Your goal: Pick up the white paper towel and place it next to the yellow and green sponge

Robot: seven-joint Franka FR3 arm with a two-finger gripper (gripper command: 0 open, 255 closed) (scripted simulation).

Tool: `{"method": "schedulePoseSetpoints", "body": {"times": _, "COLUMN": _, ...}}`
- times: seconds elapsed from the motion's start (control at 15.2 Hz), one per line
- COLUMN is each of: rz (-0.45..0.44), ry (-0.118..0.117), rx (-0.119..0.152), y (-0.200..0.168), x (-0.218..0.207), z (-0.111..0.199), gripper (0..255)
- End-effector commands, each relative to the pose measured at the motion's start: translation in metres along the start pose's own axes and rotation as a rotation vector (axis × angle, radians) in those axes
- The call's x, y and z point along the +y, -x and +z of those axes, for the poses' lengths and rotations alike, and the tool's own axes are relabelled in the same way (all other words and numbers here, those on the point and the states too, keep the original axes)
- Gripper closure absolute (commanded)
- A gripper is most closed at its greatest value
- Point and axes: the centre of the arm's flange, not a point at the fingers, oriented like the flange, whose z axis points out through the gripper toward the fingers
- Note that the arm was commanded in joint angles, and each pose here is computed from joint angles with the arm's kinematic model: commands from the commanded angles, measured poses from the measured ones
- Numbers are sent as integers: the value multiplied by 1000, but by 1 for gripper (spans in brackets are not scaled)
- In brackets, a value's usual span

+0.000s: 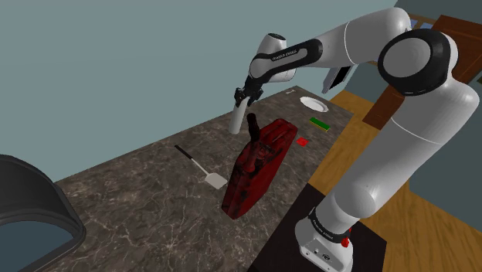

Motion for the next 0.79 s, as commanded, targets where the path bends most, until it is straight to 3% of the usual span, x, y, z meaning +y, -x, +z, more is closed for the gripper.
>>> {"method": "schedulePoseSetpoints", "body": {"times": 0.0, "rz": 0, "ry": 0, "rx": -1, "y": 0, "x": 0, "z": 0, "gripper": 255}}
{"method": "schedulePoseSetpoints", "body": {"times": 0.2, "rz": 0, "ry": 0, "rx": -1, "y": 0, "x": 0, "z": 0, "gripper": 255}}
{"method": "schedulePoseSetpoints", "body": {"times": 0.73, "rz": 0, "ry": 0, "rx": -1, "y": -9, "x": 0, "z": -41, "gripper": 255}}
